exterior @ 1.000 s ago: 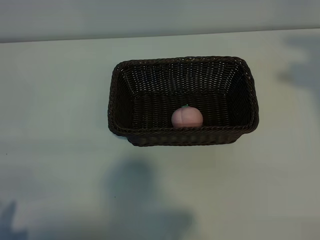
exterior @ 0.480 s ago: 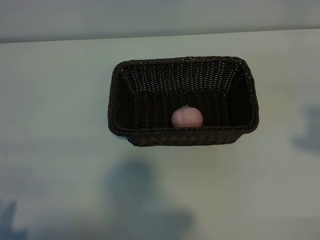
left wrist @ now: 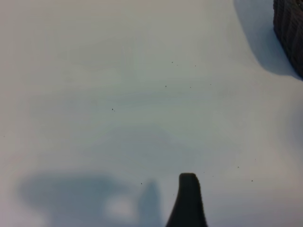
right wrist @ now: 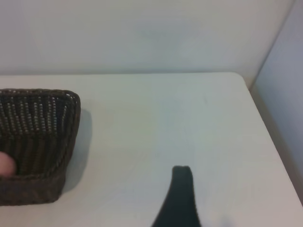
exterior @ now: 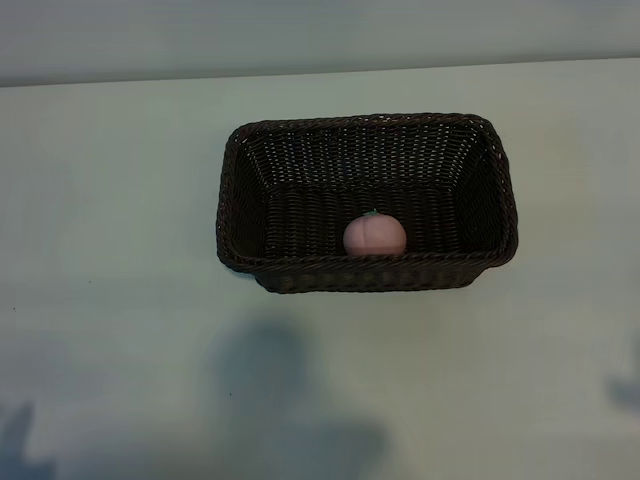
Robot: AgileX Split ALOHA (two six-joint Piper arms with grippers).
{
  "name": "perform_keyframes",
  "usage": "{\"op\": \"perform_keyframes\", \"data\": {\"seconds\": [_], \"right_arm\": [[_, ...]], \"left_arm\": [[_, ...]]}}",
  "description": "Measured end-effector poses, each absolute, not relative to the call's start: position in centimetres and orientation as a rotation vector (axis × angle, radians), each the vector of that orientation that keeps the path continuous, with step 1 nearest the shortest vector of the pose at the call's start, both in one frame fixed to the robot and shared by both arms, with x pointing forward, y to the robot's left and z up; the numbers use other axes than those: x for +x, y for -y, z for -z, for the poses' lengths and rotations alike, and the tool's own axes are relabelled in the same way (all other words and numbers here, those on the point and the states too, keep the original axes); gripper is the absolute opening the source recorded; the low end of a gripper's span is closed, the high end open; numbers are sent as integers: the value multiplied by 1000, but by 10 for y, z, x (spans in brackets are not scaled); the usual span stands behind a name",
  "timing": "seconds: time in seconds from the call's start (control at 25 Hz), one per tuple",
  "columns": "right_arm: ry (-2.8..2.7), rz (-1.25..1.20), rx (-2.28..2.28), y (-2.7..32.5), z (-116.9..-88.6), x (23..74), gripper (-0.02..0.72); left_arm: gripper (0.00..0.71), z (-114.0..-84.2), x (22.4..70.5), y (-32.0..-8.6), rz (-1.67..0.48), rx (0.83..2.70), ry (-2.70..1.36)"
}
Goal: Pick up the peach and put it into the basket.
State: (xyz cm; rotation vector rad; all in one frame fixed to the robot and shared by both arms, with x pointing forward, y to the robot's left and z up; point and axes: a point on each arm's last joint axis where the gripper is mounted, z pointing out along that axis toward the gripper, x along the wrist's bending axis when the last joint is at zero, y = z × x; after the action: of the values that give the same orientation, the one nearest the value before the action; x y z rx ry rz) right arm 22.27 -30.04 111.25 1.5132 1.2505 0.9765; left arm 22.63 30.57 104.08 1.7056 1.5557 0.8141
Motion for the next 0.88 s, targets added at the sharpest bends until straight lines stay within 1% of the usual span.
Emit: {"op": "perform_keyframes", "data": {"seconds": [0.12, 0.32, 0.56, 0.76, 0.88], "right_arm": [[-1253, -975, 1517, 300, -1098, 216, 596], [-1296, -956, 1565, 299, -1084, 218, 596], [-1330, -937, 1557, 298, -1081, 220, 593], [-1344, -925, 1552, 298, -1079, 220, 559], [-1373, -902, 1573, 299, -1072, 223, 536]], "left_arm": [[588, -1041, 226, -306, -814, 1706, -1556], [588, -1041, 226, -306, -814, 1706, -1556], [588, -1041, 226, -306, -814, 1706, -1556], [588, -1041, 226, -306, -814, 1706, -1556], [588, -1041, 226, -306, -814, 1706, -1556]]}}
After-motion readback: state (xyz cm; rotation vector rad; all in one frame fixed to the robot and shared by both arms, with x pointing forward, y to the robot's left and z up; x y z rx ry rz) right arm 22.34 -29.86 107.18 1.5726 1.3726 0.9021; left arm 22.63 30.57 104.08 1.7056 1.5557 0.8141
